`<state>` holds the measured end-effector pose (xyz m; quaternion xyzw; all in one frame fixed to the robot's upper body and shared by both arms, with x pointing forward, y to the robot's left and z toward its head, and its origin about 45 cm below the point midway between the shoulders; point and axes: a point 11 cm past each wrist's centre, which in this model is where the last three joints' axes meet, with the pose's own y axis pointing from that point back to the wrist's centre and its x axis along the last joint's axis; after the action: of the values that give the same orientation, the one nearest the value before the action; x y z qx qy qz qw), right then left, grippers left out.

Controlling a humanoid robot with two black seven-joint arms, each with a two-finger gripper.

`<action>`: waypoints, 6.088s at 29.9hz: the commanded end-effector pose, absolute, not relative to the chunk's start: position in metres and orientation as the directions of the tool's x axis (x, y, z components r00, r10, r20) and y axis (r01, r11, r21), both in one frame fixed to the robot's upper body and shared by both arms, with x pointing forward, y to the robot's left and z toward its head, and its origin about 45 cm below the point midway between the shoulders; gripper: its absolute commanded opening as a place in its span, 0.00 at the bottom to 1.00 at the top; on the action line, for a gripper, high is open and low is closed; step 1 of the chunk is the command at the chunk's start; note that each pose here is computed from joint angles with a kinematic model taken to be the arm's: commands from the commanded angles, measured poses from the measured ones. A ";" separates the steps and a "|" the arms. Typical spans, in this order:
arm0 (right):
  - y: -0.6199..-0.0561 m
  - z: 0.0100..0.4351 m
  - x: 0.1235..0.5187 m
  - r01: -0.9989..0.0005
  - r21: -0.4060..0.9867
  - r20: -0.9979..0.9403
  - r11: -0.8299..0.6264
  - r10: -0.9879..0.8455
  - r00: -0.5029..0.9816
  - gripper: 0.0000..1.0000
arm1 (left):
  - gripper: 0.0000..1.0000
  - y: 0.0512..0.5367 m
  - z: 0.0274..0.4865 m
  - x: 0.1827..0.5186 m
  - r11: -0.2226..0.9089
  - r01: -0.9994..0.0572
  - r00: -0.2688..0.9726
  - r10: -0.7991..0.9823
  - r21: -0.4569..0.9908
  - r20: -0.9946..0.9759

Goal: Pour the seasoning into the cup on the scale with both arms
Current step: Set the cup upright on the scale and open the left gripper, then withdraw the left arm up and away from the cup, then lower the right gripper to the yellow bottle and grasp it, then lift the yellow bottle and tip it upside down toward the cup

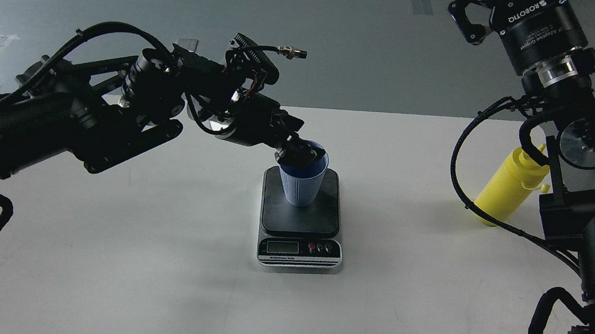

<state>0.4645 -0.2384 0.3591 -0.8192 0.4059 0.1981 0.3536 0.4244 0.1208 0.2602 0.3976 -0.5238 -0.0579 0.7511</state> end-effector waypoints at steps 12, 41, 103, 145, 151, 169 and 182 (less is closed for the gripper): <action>-0.239 0.358 0.464 -0.806 -0.417 -0.612 -0.420 -0.525 0.591 1.00 | 0.98 0.144 0.385 0.454 0.888 -0.426 0.662 0.176 0.172 0.728; -0.295 0.356 0.453 -0.825 -0.482 -0.739 -0.295 -0.369 0.564 1.00 | 0.98 0.392 0.356 0.481 0.216 -0.906 0.332 0.895 -0.364 -0.297; -0.380 0.116 0.259 -0.995 0.035 -0.983 -0.088 -0.184 -0.019 1.00 | 0.98 0.392 0.350 0.480 0.226 -0.912 0.329 0.902 -0.342 -0.281; -0.345 0.093 0.323 -0.996 0.051 -0.996 -0.075 -0.081 -0.045 0.98 | 0.98 0.391 0.350 0.480 0.230 -0.912 0.331 0.901 -0.340 -0.279; -0.341 0.092 0.323 -0.996 0.051 -0.996 -0.075 -0.072 -0.045 0.72 | 0.98 0.391 0.349 0.480 0.231 -0.913 0.331 0.902 -0.337 -0.277; -0.351 0.119 0.337 -0.993 0.003 -0.983 -0.116 -0.181 0.018 0.35 | 0.98 0.388 0.349 0.481 0.233 -0.911 0.335 0.899 -0.340 -0.281; -0.325 0.266 0.404 -0.915 -0.109 -0.586 -0.388 -0.719 0.374 0.35 | 0.98 0.386 0.349 0.481 0.235 -0.909 0.339 0.897 -0.343 -0.284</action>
<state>0.3918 -0.3391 0.2379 -0.7692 0.5054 0.2881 0.2643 0.4815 0.3857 0.3489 -0.2278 0.0145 0.5744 0.7861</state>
